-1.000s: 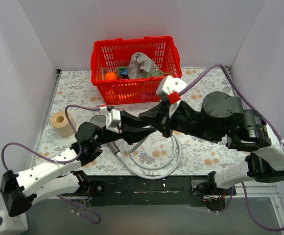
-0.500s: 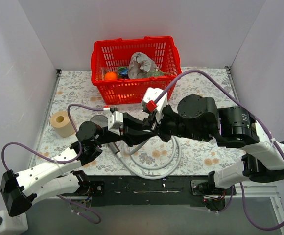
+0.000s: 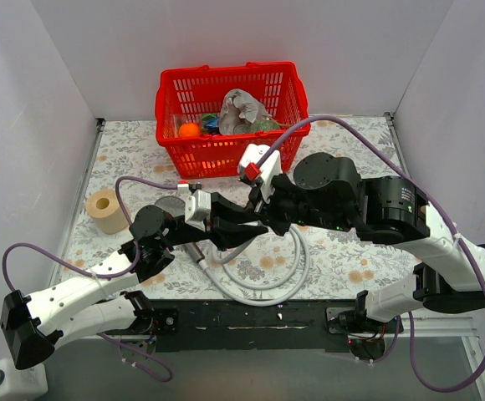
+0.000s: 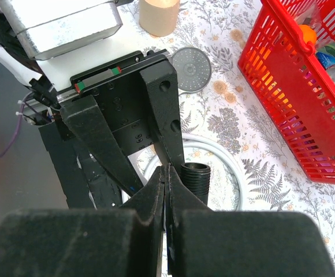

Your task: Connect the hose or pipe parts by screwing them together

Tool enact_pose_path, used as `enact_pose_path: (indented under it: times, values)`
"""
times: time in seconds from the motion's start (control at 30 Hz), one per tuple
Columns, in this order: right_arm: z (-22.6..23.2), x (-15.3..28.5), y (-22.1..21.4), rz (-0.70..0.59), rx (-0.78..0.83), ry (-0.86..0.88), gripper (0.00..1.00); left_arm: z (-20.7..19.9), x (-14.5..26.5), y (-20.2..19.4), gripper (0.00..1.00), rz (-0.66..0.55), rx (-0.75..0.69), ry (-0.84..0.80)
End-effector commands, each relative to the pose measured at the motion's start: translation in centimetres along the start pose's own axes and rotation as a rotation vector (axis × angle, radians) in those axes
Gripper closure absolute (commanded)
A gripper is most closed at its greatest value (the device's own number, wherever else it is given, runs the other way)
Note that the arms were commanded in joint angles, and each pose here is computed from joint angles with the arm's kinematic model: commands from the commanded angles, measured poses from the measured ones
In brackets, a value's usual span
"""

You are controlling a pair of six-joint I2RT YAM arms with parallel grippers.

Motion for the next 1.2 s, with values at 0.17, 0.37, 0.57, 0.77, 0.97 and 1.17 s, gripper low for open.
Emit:
enact_pose_path:
  times: [0.17, 0.37, 0.57, 0.77, 0.97, 1.17]
  values:
    - [-1.1, 0.0, 1.1, -0.042, 0.004, -0.027, 0.99, -1.7, -0.2, 3.1, 1.00, -0.075, -0.107, -0.098]
    - [-1.4, -1.0, 0.8, -0.006, 0.005, -0.014, 0.99, -1.9, -0.3, 3.3, 1.00, -0.079, -0.126, -0.118]
    - [-1.8, -1.3, 0.7, -0.001, -0.001, -0.024, 0.99, -2.1, -0.2, 3.4, 1.00, -0.080, -0.133, -0.127]
    - [-3.4, -0.8, 0.5, -0.009, -0.005, -0.077, 0.99, -2.5, -0.1, 3.9, 1.00, -0.086, -0.131, -0.146]
    - [-6.6, 0.5, 0.2, -0.066, -0.035, -0.210, 0.99, -2.8, 0.0, 4.1, 1.00, -0.088, -0.135, -0.163]
    - [-7.6, 0.3, -1.9, -0.055, -0.059, -0.172, 0.99, -3.0, 0.1, 4.4, 1.00, -0.095, -0.136, -0.161]
Point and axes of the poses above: each gripper's point midway between its finger pads, its own x axis back along the fingers, its own z axis along the line the jaws close on, y = z × x, the point moved 9 cm from there along x, back along the fingers, and after that the axes turned 13 degrees about x, right-handed, at the moved point
